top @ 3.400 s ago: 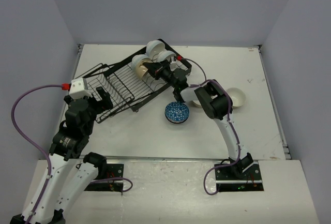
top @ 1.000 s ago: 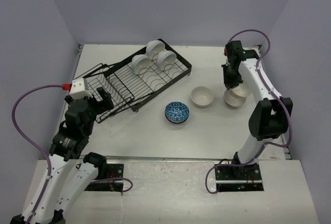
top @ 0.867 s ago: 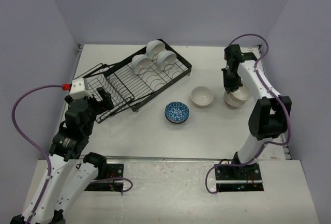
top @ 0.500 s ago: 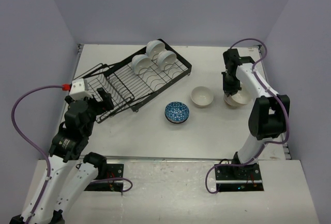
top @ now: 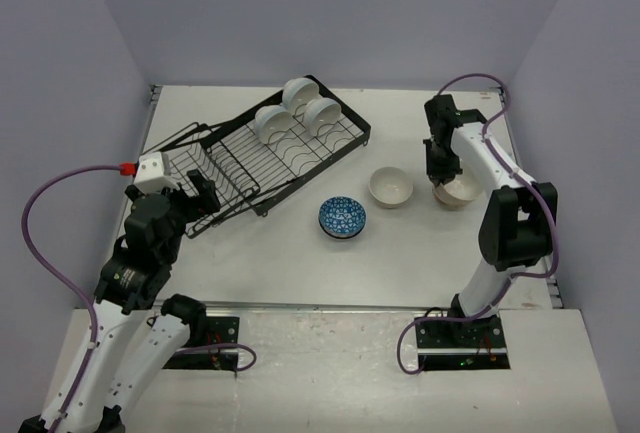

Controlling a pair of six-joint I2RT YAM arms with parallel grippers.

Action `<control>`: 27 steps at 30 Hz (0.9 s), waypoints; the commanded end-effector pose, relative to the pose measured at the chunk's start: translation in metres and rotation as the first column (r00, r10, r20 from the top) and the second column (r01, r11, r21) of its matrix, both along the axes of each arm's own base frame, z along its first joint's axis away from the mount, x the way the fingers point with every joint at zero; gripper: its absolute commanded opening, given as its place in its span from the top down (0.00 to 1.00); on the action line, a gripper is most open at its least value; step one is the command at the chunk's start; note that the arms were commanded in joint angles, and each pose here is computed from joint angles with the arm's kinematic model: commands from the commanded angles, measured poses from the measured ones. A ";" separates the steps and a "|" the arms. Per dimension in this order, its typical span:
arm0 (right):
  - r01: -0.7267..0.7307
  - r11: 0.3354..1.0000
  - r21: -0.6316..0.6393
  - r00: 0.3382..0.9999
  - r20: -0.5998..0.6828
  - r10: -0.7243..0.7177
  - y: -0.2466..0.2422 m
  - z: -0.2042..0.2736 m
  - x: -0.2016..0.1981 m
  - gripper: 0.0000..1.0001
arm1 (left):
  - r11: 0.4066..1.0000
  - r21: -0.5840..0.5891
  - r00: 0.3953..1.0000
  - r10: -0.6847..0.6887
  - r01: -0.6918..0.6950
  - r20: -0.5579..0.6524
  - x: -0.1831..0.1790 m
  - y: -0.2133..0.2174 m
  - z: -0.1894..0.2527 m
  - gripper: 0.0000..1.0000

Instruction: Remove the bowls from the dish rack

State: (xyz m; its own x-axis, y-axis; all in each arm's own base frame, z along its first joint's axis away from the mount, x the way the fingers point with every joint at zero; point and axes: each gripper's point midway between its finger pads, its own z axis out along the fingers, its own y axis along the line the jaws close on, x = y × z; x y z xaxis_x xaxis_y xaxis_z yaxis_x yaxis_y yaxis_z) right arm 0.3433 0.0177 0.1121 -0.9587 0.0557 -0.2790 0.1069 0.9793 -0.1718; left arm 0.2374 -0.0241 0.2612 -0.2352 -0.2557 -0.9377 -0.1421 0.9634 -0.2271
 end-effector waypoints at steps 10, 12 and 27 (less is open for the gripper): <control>0.003 0.999 -0.046 0.997 0.079 0.001 -0.006 0.023 0.010 1.00 | 1.000 0.004 0.999 -0.006 0.006 0.044 0.002 -0.001 0.009 0.00; 0.001 0.999 -0.044 0.996 0.085 0.003 -0.004 0.024 0.011 1.00 | 1.000 0.004 0.999 -0.006 0.006 0.044 0.003 -0.001 0.009 0.00; -0.159 0.983 -0.089 0.974 0.146 0.171 0.064 0.053 0.024 1.00 | 1.000 0.005 0.999 -0.003 0.003 0.043 0.003 0.000 0.009 0.00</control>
